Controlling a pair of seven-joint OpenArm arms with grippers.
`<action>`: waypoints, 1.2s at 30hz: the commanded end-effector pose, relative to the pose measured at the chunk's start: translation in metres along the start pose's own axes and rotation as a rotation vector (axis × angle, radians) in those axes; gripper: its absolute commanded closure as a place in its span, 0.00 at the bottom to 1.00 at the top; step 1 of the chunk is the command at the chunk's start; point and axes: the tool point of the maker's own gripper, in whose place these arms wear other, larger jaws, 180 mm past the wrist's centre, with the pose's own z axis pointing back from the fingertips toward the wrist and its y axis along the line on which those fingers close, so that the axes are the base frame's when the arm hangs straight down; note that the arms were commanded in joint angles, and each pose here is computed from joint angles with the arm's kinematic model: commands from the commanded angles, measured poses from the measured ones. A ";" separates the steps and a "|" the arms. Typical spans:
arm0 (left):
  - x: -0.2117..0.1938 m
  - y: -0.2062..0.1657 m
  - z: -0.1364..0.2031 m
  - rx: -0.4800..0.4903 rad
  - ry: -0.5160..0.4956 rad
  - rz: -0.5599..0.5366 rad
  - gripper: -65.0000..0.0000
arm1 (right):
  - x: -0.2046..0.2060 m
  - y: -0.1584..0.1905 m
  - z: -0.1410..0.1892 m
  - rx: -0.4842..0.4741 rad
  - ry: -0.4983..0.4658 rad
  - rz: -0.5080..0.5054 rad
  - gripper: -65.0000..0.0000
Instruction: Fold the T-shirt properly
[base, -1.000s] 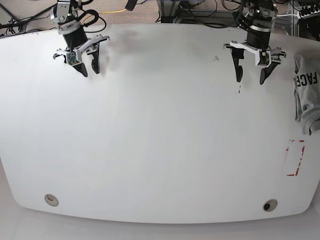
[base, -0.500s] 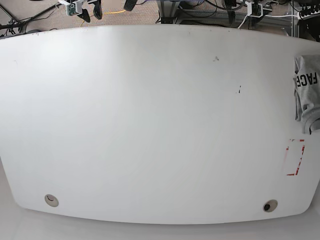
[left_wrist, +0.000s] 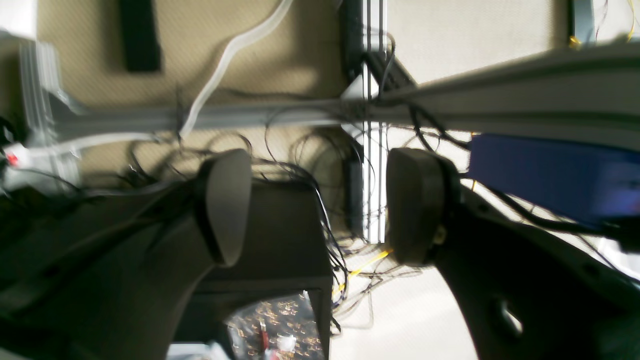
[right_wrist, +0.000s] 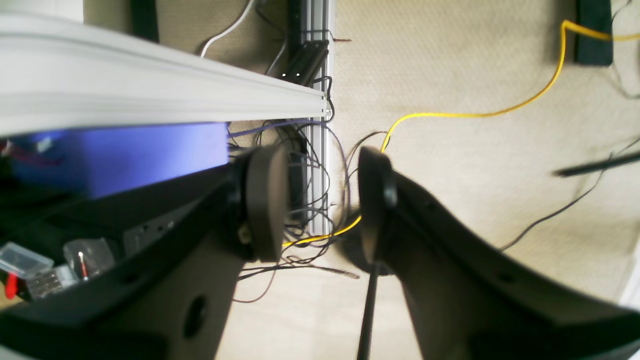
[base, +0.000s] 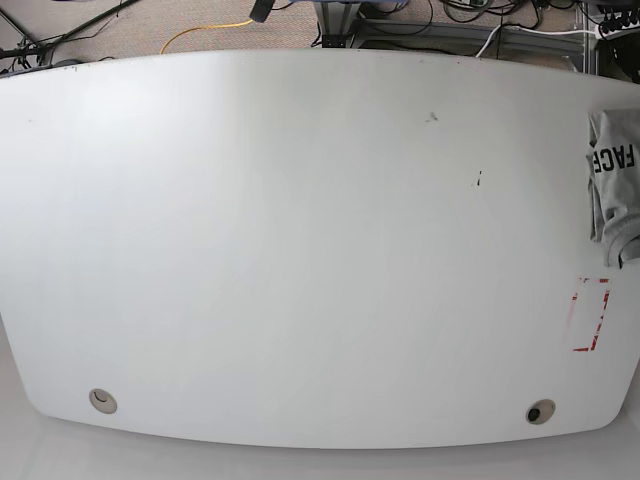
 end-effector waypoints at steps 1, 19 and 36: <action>-0.013 0.002 -0.011 0.002 0.033 0.021 0.40 | -0.009 -0.013 -0.020 -0.014 0.024 -0.050 0.66; -0.063 0.013 -0.096 0.018 0.371 0.183 0.40 | -0.033 -0.054 -0.095 -0.162 0.264 0.020 0.66; -0.033 0.028 -0.118 0.097 0.402 0.165 0.40 | -0.005 -0.054 -0.120 -0.156 0.280 0.005 0.65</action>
